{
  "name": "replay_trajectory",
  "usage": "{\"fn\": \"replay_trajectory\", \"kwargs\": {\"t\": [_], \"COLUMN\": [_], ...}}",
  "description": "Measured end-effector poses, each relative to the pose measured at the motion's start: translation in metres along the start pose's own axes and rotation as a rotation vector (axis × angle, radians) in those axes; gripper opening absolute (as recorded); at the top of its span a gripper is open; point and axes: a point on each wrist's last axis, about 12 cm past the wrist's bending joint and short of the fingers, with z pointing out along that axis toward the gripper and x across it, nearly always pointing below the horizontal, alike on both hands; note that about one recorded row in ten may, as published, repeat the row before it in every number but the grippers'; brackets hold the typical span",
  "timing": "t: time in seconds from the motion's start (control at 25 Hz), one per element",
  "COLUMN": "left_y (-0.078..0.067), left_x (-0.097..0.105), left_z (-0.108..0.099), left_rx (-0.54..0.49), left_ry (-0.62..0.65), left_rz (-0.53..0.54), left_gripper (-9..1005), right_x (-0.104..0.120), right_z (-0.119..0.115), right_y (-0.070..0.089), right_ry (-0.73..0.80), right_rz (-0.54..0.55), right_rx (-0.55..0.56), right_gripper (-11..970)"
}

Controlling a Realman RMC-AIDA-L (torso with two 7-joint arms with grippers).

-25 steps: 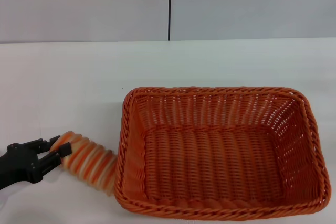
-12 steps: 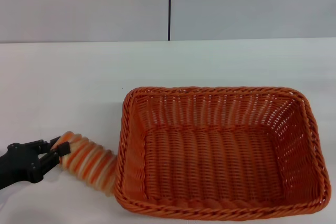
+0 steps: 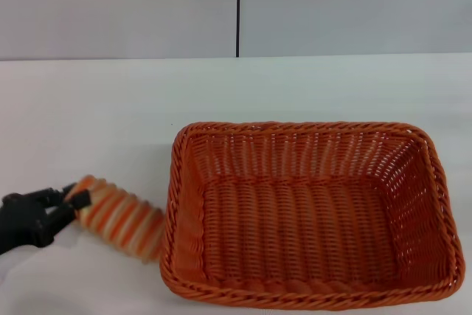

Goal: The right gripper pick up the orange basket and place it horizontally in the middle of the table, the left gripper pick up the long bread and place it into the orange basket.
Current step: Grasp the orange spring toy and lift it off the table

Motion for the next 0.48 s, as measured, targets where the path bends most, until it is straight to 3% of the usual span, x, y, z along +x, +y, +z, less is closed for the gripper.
{"fn": "replay_trajectory", "kwargs": {"t": [0.16,0.4,0.48], "left_y": [0.011,0.018,0.022], "left_x": [-0.011,-0.019,-0.026], "left_z": [-0.009,-0.013,-0.020], "left_rx": [-0.101,-0.156,-0.225], "left_ry": [-0.119,-0.185,-0.307], "left_rz": [-0.001,-0.008,-0.028], "left_gripper": [192,183,182], "right_x": [0.000,0.000,0.001], "right_z": [-0.001,-0.001,-0.003], "right_y": [0.000,0.001,0.001], "right_ry": [0.000,-0.004,-0.004], "right_rz": [0.000,0.004,0.008], "right_rx": [0.001,-0.004,-0.001], "right_gripper": [275,275,275]}}
